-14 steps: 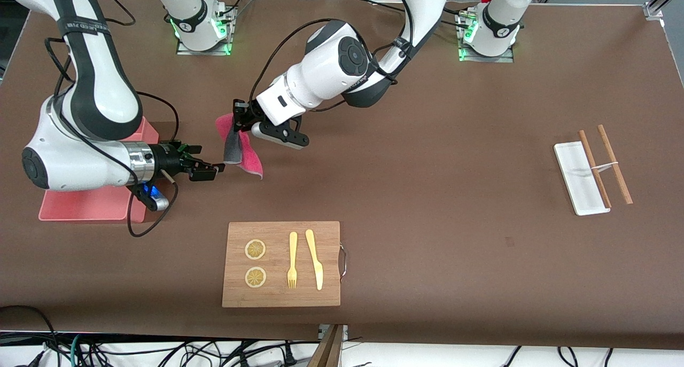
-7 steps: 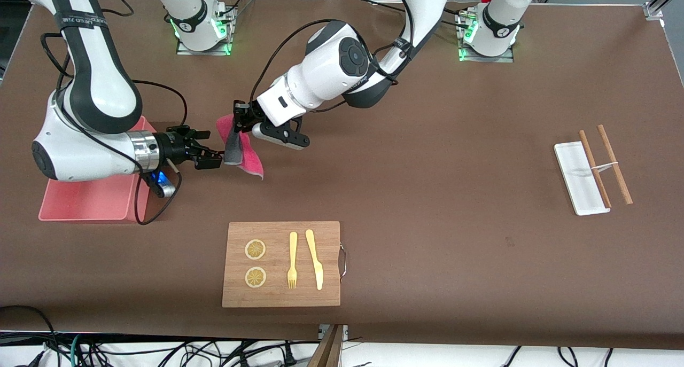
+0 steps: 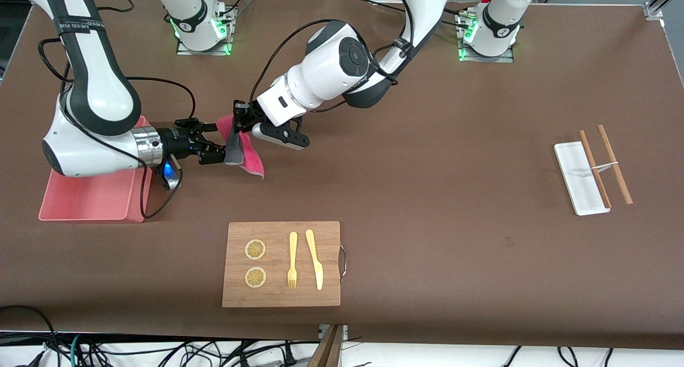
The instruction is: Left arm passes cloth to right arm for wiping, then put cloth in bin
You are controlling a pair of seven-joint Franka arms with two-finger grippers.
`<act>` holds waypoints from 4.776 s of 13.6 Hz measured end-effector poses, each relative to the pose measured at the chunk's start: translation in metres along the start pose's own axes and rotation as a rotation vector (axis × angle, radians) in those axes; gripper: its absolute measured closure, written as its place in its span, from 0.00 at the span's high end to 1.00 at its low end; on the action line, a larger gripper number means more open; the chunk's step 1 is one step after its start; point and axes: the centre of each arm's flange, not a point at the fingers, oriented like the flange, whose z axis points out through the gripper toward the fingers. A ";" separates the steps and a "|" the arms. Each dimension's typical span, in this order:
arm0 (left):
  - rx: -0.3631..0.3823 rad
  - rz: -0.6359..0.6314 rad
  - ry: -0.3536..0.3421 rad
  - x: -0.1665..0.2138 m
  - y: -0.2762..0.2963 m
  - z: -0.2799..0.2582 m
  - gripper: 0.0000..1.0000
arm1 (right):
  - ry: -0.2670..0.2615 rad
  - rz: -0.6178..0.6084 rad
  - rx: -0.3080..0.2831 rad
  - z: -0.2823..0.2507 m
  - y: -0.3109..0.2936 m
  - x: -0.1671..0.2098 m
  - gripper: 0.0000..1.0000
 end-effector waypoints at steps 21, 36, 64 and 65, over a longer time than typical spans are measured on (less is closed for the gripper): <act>-0.035 -0.075 0.054 0.050 0.001 -0.054 1.00 | -0.001 0.040 -0.032 0.018 -0.005 -0.005 0.02; 0.627 -0.078 -0.071 0.096 -0.154 -0.366 1.00 | 0.200 -0.204 -0.253 0.138 -0.080 -0.043 0.02; 0.872 0.046 -0.143 0.134 -0.278 -0.515 1.00 | 0.325 -0.384 -0.656 0.015 -0.004 0.110 0.02; 0.869 0.057 -0.135 0.135 -0.283 -0.526 1.00 | 0.342 -0.362 -0.643 0.027 -0.015 0.103 0.02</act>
